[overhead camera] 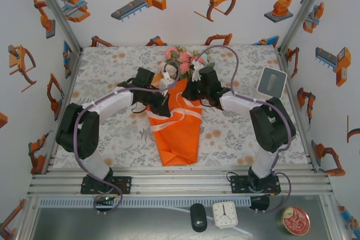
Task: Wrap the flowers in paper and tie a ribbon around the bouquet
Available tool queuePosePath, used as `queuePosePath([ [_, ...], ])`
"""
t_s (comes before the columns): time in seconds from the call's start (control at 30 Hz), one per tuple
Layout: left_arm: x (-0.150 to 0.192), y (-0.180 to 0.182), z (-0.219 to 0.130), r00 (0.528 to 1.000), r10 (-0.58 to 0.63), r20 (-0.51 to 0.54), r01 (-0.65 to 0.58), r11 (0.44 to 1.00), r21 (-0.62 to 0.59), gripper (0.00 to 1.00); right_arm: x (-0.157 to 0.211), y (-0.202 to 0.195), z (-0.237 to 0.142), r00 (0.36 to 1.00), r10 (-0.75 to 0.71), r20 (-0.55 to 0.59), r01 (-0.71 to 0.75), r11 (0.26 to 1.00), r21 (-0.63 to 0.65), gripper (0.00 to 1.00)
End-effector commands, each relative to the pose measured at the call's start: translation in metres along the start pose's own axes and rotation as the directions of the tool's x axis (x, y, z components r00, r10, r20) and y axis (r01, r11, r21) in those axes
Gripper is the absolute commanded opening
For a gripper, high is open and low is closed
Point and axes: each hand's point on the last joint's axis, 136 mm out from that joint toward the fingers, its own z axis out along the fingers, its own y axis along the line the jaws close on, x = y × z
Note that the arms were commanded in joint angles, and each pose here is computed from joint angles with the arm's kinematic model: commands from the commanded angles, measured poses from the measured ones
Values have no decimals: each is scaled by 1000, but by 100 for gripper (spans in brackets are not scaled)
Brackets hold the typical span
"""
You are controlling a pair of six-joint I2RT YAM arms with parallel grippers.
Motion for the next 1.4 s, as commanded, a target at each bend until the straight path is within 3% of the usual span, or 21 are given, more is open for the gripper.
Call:
queuePosePath([
  [0.0, -14, -8, -10, 998, 12, 65, -14, 999, 35, 0, 9, 10, -11, 997, 12, -71, -15, 999, -36, 29],
  [0.1, -13, -4, -8, 998, -8, 57, 6, 1000, 31, 0, 9, 6, -28, 994, -25, -108, 28, 999, 27, 32],
  [0.2, -13, 0, -6, 998, -26, 53, 25, 999, 20, 4, 10, 5, -40, 990, -83, -115, 88, 995, 38, 21],
  [0.27, -17, 2, -5, 997, -36, 69, 35, 999, 14, 7, 18, -4, -38, 984, -89, -153, 99, 993, 65, 20],
  [0.3, -19, 4, -5, 996, -42, 73, 42, 999, 7, 11, 22, -9, -36, 982, -85, -169, 99, 992, 74, 19],
  [0.37, -24, 2, -4, 996, -54, 77, 53, 999, 11, 36, 26, -16, -33, 982, -71, -178, 87, 993, 83, 11],
  [0.43, -27, -1, -2, 996, -46, 76, 46, 999, -9, 52, 25, -18, -29, 984, -66, -168, 81, 993, 81, 2],
  [0.57, -29, 11, -5, 998, 12, 68, 3, 978, -210, 62, 5, -9, -36, 990, -68, -119, 77, 995, 69, 0],
  [0.7, -47, -15, 1, 981, 156, 112, -124, 960, -250, 65, -18, 8, -48, 997, -74, -39, 75, 997, 25, 0],
  [0.8, -67, -47, 14, 924, 345, 167, -289, 913, -289, 67, -30, 3, -51, 999, -51, 0, 51, 997, 63, 0],
  [0.97, -72, -75, 45, 836, 535, 118, -499, 833, -240, 68, -42, -29, -44, 985, 167, 48, -172, 980, 101, 0],
  [1.13, -67, -67, 69, 776, 628, 59, -603, 766, -222, 67, -40, -47, -38, 962, 270, 43, -273, 951, 144, 0],
  [1.37, -56, -55, 96, 757, 654, 10, -645, 748, -156, 69, -32, -53, -29, 948, 318, -3, -315, 941, 128, 0],
])
